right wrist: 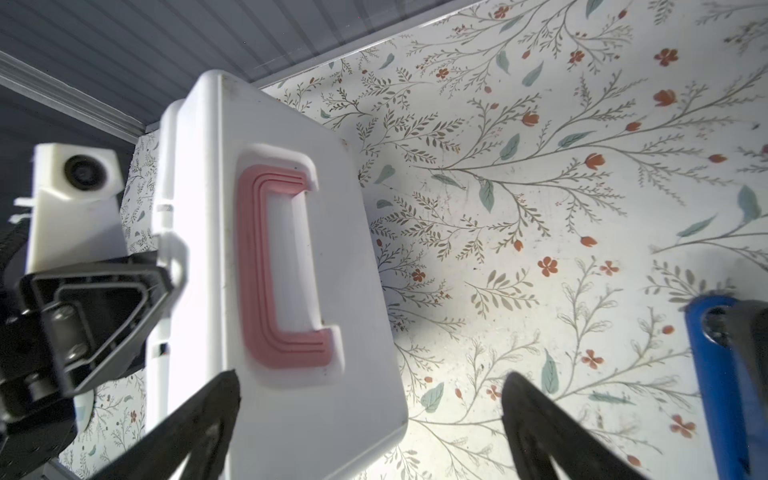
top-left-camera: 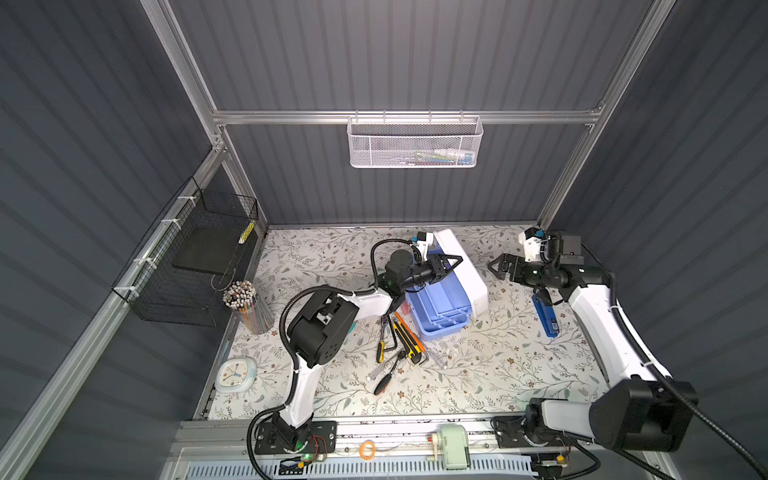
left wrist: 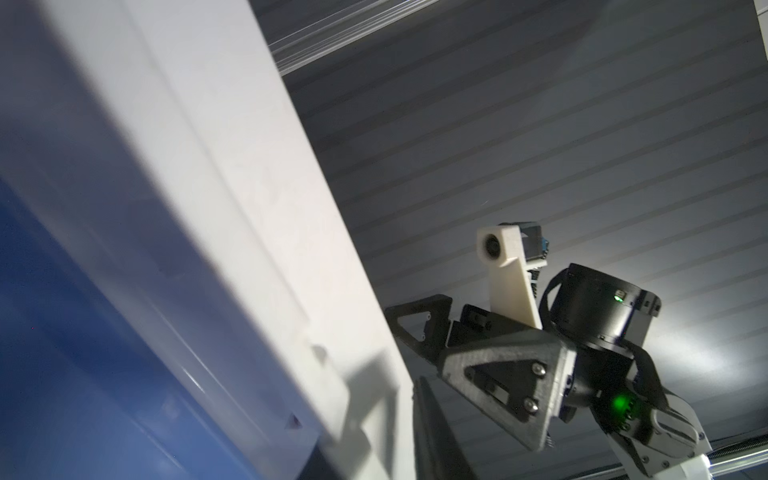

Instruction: Pack the tool kit

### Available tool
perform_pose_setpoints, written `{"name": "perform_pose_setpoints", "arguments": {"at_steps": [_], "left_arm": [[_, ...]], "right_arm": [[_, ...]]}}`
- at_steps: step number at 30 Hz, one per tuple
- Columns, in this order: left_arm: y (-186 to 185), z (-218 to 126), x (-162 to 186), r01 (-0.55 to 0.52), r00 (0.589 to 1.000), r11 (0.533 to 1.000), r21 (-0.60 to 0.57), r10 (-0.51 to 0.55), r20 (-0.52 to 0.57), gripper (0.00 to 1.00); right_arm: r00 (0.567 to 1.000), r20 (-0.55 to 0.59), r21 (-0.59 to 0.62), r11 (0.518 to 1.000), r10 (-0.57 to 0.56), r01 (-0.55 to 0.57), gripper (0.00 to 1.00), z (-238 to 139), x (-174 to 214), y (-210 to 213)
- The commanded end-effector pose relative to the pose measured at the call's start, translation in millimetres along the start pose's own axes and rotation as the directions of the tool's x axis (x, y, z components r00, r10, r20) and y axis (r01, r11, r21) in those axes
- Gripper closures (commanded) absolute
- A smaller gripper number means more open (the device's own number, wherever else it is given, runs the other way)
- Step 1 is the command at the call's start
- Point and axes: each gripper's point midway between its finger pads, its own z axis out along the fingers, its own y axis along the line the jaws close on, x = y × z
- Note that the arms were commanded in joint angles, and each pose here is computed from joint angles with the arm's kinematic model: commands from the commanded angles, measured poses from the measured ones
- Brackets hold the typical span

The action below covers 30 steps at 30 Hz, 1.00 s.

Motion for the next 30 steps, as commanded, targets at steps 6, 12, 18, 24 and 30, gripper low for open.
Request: {"name": "perform_pose_setpoints", "arguments": {"at_steps": [6,12,18,24,30], "left_arm": [[-7.4,12.1,-4.8,-0.033,0.999,0.999,0.038,0.034,-0.014,0.75],[-5.7,13.1,-4.5,-0.038,0.999,0.999,0.027,0.038,-0.019,0.74],[-4.3,16.5,-4.4,-0.029,0.999,0.999,0.032,0.029,-0.029,0.74],[-11.8,18.4,-6.9,-0.035,0.999,0.998,0.048,0.037,-0.031,0.73],[-12.8,18.7,-5.1,-0.031,0.998,0.998,0.057,0.033,-0.044,0.65]], "right_arm": [[0.99,-0.085,-0.026,0.993,-0.116,0.114,0.02,-17.8,29.9,31.9],[0.965,-0.156,-0.003,0.977,-0.21,0.212,0.03,-8.3,46.9,49.7],[0.948,-0.199,0.026,0.966,-0.246,0.256,0.04,5.7,50.7,54.1],[0.931,-0.244,0.074,0.953,-0.27,0.295,0.06,23.7,47.2,49.2],[0.929,-0.237,0.089,0.946,-0.284,0.312,0.11,26.7,43.1,46.6]]}}
